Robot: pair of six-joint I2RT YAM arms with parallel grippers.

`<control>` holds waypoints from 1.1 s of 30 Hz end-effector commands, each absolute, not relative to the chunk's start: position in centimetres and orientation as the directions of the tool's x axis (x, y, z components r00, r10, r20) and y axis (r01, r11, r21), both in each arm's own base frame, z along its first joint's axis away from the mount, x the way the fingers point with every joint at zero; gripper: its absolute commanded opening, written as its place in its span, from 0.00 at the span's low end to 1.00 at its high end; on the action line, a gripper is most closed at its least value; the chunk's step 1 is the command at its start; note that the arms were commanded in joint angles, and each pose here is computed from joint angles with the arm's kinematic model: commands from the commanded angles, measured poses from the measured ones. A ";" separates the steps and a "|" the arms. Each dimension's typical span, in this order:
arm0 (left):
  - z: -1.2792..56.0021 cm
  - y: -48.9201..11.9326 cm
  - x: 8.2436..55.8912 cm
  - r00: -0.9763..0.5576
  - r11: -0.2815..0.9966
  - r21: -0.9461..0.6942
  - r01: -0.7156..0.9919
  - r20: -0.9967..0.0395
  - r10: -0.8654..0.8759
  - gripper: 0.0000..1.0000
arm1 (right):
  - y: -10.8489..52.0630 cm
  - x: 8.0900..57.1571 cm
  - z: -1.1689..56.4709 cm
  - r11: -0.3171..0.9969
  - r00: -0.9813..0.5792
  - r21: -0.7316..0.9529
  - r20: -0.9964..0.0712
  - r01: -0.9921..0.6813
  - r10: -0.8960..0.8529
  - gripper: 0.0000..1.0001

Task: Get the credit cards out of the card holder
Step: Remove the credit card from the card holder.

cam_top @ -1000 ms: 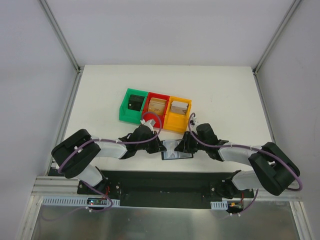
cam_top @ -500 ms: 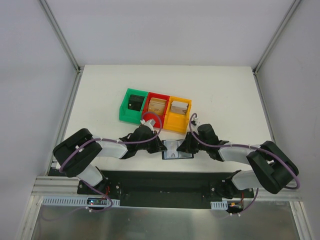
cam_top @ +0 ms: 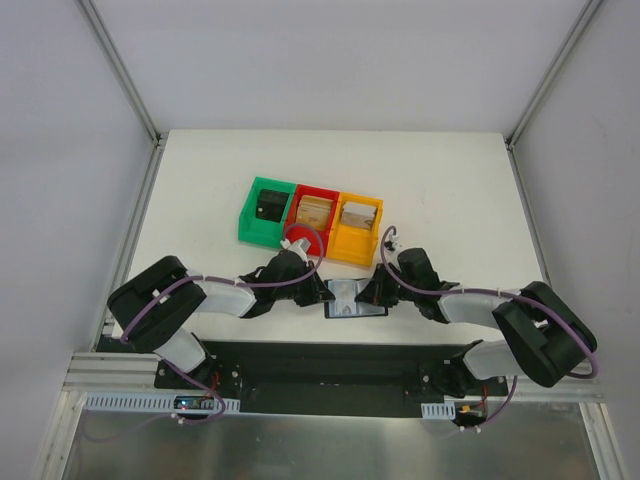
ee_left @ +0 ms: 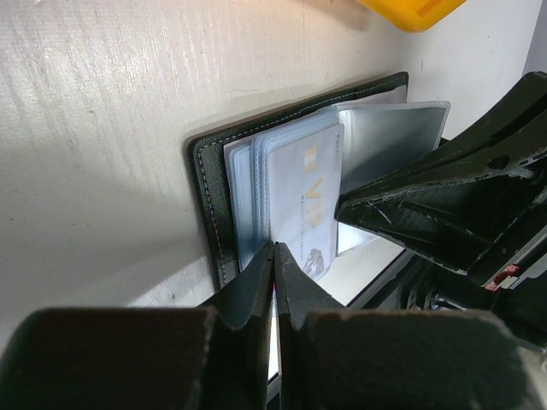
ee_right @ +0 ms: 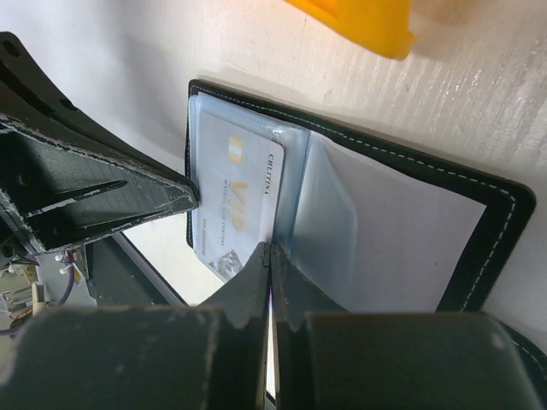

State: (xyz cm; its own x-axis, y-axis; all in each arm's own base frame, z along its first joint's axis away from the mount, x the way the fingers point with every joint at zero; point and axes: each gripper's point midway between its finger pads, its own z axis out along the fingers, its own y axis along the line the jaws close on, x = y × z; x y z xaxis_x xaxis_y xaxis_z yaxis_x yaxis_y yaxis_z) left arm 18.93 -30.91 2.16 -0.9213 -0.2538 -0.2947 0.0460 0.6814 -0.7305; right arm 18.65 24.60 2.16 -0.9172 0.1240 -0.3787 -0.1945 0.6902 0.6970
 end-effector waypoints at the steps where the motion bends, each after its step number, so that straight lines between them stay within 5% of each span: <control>1: -1.5 -28.4 17.6 -0.933 0.782 -0.623 -0.022 -0.268 -0.240 0.00 | 24.9 18.6 2.9 0.656 -0.910 0.721 -0.395 -0.223 0.124 0.00; 15: -2.0 -28.1 17.4 -0.936 0.792 -0.609 -0.046 -0.251 -0.247 0.00 | 24.4 18.7 3.4 0.641 -0.904 0.734 -0.402 -0.225 0.144 0.00; 20: -2.0 -28.1 17.4 -0.936 0.791 -0.610 -0.047 -0.250 -0.248 0.00 | 24.8 18.7 4.0 0.617 -0.903 0.750 -0.404 -0.237 0.145 0.30; 23: -2.0 -28.2 17.5 -0.936 0.790 -0.611 -0.046 -0.250 -0.248 0.00 | 24.9 18.9 4.3 0.611 -0.900 0.756 -0.407 -0.237 0.154 0.36; 29: -2.0 -28.3 17.4 -0.938 0.789 -0.612 -0.048 -0.245 -0.247 0.00 | 25.2 18.8 4.2 0.596 -0.906 0.769 -0.393 -0.229 0.159 0.36; 33: -2.2 -28.3 17.4 -0.938 0.790 -0.611 -0.050 -0.242 -0.247 0.00 | 25.6 18.9 4.4 0.571 -0.909 0.789 -0.381 -0.225 0.167 0.27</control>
